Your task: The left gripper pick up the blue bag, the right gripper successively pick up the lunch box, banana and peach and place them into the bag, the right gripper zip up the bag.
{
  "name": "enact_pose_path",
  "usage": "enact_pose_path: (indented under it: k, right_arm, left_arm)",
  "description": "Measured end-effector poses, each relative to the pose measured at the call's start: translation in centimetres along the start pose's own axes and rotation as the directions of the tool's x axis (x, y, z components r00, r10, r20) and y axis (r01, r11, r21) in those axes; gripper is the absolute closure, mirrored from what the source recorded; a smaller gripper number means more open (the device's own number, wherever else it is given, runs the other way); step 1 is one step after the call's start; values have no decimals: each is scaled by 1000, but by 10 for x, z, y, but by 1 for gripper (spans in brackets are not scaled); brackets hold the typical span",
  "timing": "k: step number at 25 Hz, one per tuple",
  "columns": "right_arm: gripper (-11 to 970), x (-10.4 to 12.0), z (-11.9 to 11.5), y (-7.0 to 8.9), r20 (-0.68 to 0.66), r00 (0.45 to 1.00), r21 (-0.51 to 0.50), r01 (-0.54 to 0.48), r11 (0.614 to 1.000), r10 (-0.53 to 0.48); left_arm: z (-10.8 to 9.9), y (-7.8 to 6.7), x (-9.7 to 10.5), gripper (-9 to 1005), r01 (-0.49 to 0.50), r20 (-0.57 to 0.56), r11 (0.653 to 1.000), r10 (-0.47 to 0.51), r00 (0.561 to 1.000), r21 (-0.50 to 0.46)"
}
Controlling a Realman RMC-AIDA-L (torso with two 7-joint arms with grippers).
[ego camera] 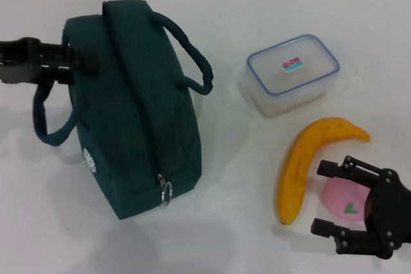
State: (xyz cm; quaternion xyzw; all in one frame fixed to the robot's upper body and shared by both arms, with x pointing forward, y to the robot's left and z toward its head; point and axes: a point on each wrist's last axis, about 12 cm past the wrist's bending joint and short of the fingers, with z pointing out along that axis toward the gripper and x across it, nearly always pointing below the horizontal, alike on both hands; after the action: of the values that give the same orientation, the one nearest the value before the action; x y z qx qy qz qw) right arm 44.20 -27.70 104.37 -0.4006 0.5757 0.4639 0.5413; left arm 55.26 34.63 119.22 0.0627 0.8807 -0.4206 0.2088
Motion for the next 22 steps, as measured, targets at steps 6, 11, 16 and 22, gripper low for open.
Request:
enact_pose_path:
  k: [6, 11, 16, 22]
  right_arm:
    - [116, 0, 0, 0, 0, 1000, 4, 0, 1000, 0]
    - [118, 1, 0, 0, 7, 1000, 12, -4, 1000, 4]
    - [120, 1, 0, 0, 8, 1000, 14, -3, 1000, 3]
    - [123, 0, -1, 0, 14, 1000, 14, -4, 1000, 3]
  left_arm:
    - [14, -3, -3, 186, -11, -31, 1000, 10, 999, -26]
    - [14, -2, -4, 188, -37, -30, 999, 37, 999, -19]
    - [15, -2, -4, 366, -59, -43, 998, 58, 997, -19]
    - [21, -5, -4, 594, -82, -73, 996, 81, 994, -17]
